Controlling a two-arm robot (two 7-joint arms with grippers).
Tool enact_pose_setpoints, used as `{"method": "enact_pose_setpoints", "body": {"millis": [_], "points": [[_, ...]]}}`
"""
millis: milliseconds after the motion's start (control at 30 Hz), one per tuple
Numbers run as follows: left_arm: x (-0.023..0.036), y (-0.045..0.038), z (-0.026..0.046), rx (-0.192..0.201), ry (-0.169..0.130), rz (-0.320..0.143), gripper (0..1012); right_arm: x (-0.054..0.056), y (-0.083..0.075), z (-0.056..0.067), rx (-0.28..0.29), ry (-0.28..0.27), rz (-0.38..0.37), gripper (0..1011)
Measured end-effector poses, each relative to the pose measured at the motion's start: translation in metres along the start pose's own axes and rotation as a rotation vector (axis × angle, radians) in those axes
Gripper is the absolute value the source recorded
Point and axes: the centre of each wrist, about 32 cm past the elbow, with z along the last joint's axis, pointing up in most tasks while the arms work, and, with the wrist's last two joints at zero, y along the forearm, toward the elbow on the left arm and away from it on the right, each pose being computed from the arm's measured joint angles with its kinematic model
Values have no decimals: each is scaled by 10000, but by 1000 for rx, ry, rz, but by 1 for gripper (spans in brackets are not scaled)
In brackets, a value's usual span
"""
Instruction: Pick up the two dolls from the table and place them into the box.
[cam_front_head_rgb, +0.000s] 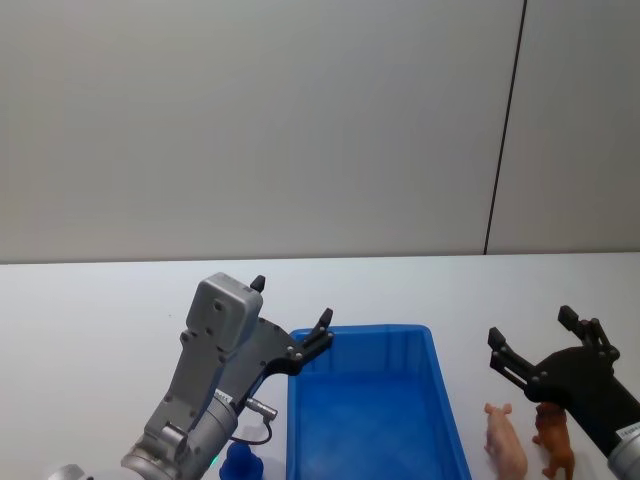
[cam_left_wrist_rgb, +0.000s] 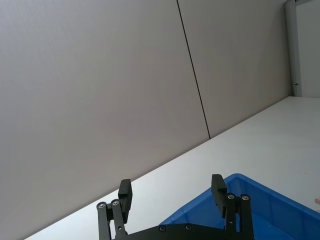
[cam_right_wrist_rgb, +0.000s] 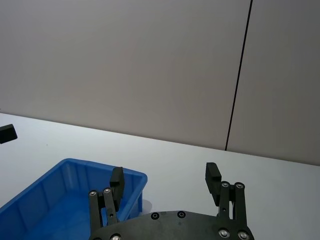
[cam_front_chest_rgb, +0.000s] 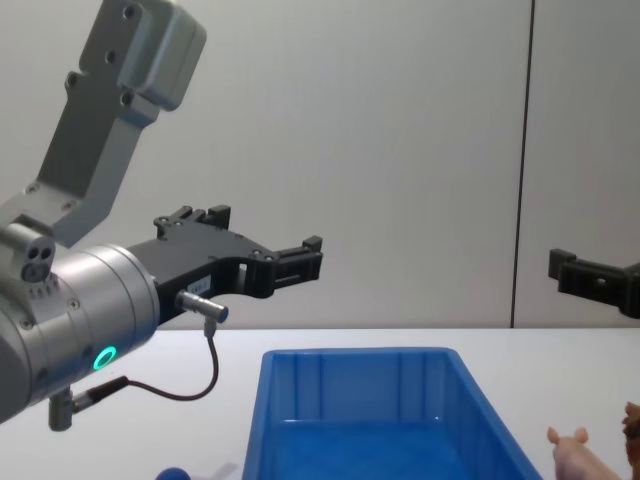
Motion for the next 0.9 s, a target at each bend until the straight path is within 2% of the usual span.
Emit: {"method": "enact_pose_setpoints", "body": {"millis": [900], "points": [[0, 0, 0, 0, 0, 0, 1001, 0, 0, 0, 0, 0, 0, 1001]]}}
